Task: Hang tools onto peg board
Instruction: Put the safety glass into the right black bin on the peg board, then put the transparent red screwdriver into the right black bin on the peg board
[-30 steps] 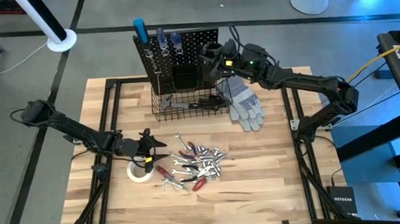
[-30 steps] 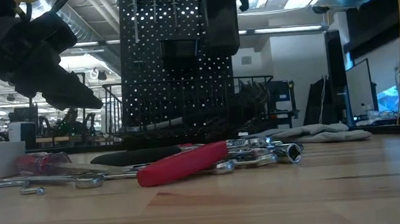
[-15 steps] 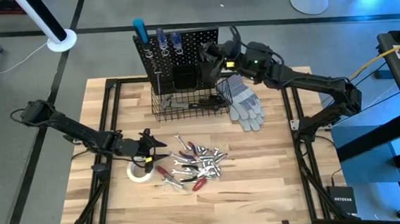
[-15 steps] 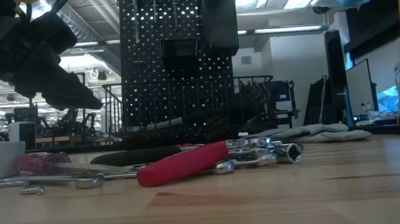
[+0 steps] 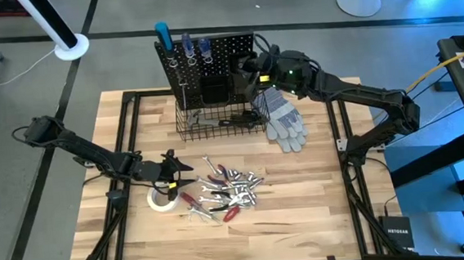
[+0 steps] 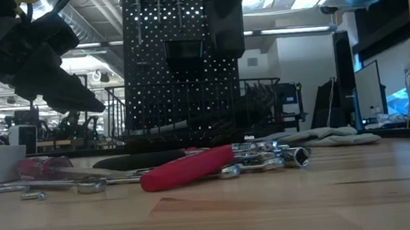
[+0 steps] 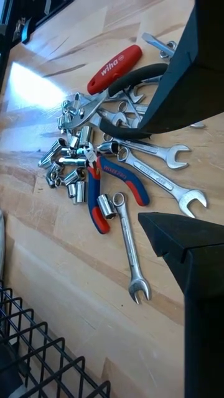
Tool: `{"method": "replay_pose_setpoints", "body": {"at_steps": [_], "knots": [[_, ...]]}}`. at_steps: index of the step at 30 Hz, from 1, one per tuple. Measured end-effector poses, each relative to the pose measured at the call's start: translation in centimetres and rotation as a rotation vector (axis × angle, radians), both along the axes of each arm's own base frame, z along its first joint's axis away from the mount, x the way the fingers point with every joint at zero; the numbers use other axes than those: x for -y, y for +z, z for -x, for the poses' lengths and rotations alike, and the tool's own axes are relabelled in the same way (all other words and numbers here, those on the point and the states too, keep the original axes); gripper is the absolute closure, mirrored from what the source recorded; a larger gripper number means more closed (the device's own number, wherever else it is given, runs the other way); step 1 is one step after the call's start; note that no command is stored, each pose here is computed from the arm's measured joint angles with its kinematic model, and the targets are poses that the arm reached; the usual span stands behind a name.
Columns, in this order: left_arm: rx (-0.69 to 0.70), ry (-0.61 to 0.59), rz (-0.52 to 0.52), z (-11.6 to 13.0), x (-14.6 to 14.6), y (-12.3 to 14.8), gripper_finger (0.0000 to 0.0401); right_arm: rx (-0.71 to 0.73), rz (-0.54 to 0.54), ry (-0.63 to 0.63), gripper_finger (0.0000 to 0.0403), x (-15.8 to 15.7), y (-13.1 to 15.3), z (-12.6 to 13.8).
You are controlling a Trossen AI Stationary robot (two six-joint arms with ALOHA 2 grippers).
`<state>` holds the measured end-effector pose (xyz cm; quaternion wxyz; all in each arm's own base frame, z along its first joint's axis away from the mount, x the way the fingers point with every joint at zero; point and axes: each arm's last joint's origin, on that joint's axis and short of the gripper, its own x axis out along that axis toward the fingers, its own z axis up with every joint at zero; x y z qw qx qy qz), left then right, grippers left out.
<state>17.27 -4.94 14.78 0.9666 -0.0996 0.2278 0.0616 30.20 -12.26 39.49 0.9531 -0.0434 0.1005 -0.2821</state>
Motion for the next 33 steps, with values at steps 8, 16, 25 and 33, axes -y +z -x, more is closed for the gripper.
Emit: {"method": "replay_pose_setpoints", "body": {"at_steps": [8, 16, 25, 33], "knots": [[-0.002, -0.003, 0.002, 0.0, 0.0, 0.0, 0.0191, -0.081, -0.044, -0.007, 0.0215, -0.3, 2.4, 0.9], [-0.003, -0.005, 0.002, 0.0, 0.0, 0.0, 0.0191, -0.189, -0.123, -0.035, 0.0183, -0.8, 3.7, 2.2], [-0.003, -0.005, 0.002, 0.0, 0.0, 0.0, 0.0191, -0.279, -0.163, 0.090, 0.0182, -3.7, 4.8, 2.8], [-0.003, -0.005, 0.002, 0.0, 0.0, 0.0, 0.0191, -0.425, -0.157, 0.378, 0.0182, -11.5, 2.6, 1.3]]}}
